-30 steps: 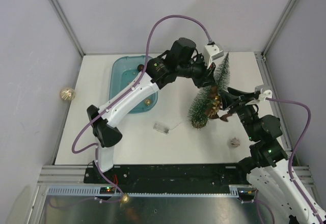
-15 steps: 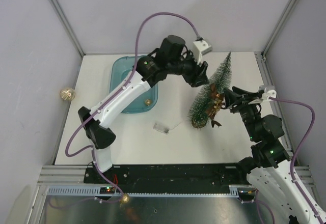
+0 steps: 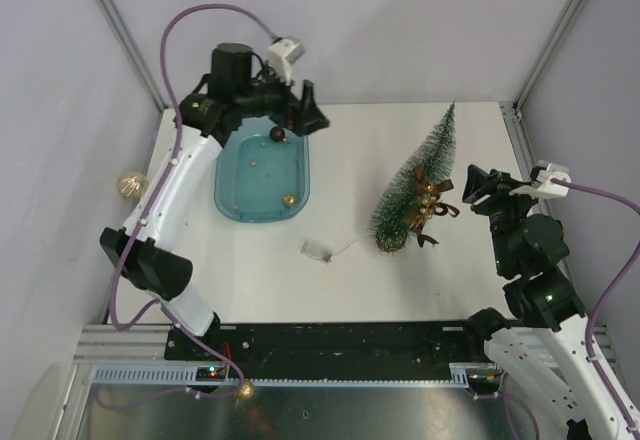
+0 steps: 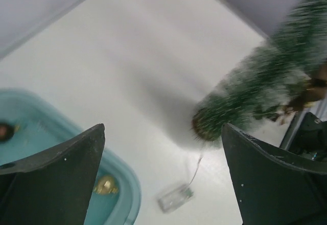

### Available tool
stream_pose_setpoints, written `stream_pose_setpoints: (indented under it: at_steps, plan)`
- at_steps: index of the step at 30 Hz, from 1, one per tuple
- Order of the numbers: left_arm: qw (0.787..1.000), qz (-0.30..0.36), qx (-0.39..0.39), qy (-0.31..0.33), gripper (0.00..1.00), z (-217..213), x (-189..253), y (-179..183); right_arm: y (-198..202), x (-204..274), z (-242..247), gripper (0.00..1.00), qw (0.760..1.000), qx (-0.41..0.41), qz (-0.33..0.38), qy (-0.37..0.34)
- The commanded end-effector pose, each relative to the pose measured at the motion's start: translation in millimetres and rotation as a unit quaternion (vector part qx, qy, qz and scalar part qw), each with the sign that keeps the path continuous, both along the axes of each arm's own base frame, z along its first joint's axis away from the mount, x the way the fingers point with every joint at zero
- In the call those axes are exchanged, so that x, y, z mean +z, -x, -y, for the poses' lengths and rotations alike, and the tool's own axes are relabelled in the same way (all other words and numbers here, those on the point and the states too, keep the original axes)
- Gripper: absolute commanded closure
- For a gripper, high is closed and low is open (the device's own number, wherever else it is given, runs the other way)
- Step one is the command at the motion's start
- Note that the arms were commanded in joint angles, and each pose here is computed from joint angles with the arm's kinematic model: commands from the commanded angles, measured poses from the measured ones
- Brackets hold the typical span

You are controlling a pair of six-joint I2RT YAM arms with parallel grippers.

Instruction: Decorate the small christmas tree

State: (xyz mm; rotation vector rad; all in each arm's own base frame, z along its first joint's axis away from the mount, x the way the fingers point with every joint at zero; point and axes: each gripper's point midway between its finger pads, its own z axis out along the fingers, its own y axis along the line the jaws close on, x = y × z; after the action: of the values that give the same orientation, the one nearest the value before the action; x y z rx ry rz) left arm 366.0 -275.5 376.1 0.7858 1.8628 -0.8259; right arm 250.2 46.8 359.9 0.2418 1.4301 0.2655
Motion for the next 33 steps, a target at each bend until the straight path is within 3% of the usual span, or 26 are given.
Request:
stream_pose_setpoints:
  at_steps: [1, 5, 12, 24, 33]
  plan:
    - [0.995, -0.083, 0.050, -0.003, 0.00, -59.4, -52.4, -25.6, -1.9, -16.5, 24.5, 0.46, 0.996, -0.074, -0.052, -0.019]
    - [0.986, -0.099, 0.111, -0.081, 0.00, -103.6, -121.3, -57.4, -2.9, -23.1, 28.1, 0.44, 0.994, -0.084, -0.065, -0.026]
    - [0.971, -0.118, 0.169, -0.123, 0.00, -123.3, -195.4, -122.6, -6.2, -28.0, 20.3, 0.44, 0.995, -0.065, -0.070, -0.026]
    - [0.948, -0.094, 0.275, -0.133, 0.03, -136.8, -245.7, -226.2, -8.6, -33.2, 8.2, 0.47, 0.998, -0.031, -0.050, -0.024]
    - [0.938, -0.094, 0.311, -0.117, 0.12, -140.0, -263.6, -253.4, -13.6, -33.3, 0.4, 0.48, 0.999, -0.013, -0.038, -0.020]
